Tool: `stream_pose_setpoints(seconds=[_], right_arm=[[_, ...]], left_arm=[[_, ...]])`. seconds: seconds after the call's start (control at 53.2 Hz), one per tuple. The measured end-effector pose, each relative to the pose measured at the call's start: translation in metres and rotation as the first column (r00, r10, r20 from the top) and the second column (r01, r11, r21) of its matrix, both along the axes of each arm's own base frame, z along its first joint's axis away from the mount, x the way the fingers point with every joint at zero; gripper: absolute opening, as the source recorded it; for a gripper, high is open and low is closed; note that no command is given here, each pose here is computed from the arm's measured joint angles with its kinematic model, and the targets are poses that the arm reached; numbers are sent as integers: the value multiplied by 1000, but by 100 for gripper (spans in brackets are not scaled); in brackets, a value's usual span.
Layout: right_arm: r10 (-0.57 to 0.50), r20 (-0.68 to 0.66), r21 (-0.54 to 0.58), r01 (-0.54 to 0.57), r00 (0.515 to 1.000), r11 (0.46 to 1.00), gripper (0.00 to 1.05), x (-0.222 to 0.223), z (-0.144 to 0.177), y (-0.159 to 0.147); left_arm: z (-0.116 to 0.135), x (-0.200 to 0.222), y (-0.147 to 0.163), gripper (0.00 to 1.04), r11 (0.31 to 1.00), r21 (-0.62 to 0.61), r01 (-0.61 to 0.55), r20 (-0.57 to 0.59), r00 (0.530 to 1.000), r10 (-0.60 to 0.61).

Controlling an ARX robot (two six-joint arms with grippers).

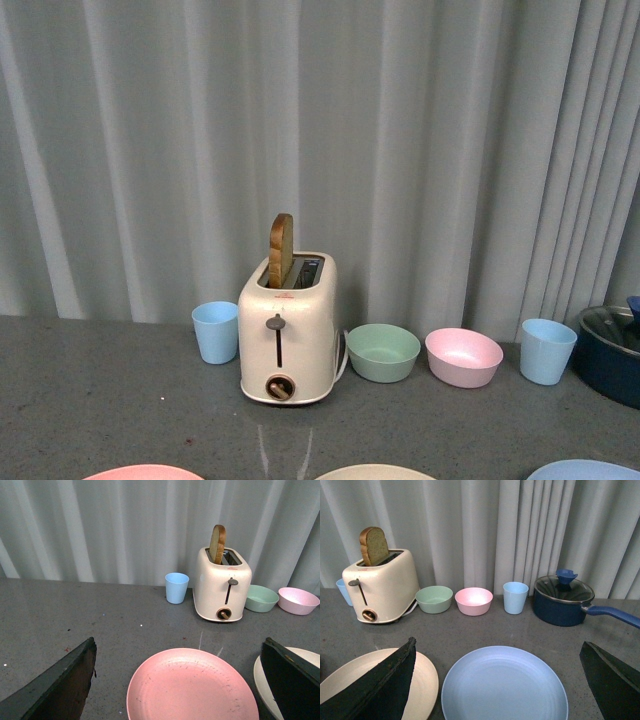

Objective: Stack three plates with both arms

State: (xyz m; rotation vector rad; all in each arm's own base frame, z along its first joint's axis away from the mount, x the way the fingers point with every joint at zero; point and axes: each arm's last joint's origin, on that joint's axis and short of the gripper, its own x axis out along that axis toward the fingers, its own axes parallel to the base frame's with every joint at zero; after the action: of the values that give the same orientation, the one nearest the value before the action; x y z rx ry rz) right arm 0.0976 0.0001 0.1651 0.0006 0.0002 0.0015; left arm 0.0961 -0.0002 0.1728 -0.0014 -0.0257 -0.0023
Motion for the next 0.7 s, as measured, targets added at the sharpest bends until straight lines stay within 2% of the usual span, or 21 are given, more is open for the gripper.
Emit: stream_pose_setpoints(seconds=[0.696], right_arm=[[0,0,0,0,1000,1000,97,0,0,0]], left_arm=[[0,0,0,98,1000,0,0,0,1000,0]])
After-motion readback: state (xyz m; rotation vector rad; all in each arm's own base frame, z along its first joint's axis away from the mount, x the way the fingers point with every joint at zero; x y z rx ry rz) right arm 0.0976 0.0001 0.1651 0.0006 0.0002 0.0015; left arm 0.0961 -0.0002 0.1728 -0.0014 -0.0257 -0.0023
